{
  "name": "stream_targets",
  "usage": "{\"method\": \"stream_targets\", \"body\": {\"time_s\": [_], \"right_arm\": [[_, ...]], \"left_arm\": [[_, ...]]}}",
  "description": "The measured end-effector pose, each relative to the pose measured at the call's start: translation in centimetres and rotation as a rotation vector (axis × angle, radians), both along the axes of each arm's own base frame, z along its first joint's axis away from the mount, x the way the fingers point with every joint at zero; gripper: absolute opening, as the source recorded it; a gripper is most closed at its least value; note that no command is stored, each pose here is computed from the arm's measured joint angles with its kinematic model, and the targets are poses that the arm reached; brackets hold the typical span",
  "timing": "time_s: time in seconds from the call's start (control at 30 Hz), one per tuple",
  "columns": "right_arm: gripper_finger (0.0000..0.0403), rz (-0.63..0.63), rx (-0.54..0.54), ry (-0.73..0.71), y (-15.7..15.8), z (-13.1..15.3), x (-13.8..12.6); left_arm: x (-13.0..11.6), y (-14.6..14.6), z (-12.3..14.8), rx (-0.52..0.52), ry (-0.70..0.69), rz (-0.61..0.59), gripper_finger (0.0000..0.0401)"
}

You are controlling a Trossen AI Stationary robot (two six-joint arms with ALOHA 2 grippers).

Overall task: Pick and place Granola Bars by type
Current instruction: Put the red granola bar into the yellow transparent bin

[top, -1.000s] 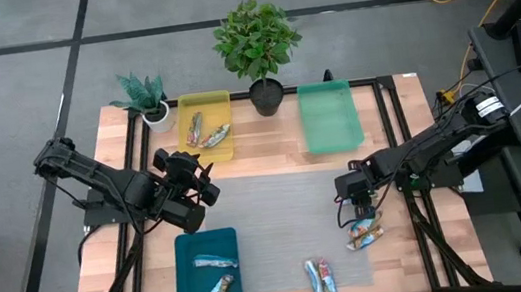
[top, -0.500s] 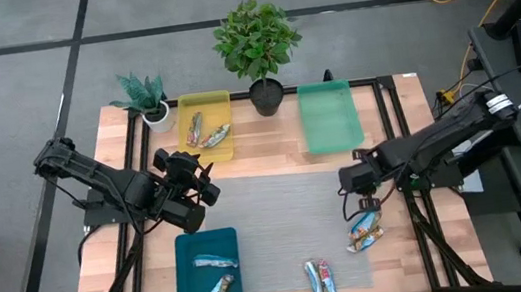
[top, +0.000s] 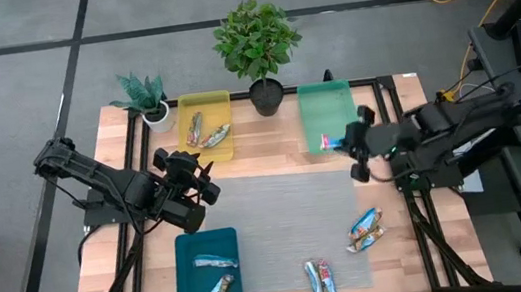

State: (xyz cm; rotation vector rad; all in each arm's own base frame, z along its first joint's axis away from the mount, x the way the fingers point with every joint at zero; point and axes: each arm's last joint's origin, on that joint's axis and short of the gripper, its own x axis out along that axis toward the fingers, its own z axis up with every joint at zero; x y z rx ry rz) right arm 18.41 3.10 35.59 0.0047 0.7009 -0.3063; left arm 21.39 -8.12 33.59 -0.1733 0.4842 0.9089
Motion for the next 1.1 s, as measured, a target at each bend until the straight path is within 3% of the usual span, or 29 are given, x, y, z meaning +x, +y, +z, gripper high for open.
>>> {"method": "stream_targets", "body": {"time_s": [0.27,0.8,1.1], "right_arm": [[0.0039,0.051,-0.020,-0.275,-1.0,3.5,-0.3],[0.0039,0.140,-0.001,-0.479,-2.3,5.5,0.6],[0.0039,0.207,0.036,-0.606,-2.5,6.7,1.0]], "left_arm": [[1.1,-0.5,0.5,0.020,-0.047,-0.058,0.0184],[5.8,1.3,3.4,0.013,-0.183,-0.296,0.0184],[7.7,3.7,5.3,0.070,-0.271,-0.522,0.0200]]}}
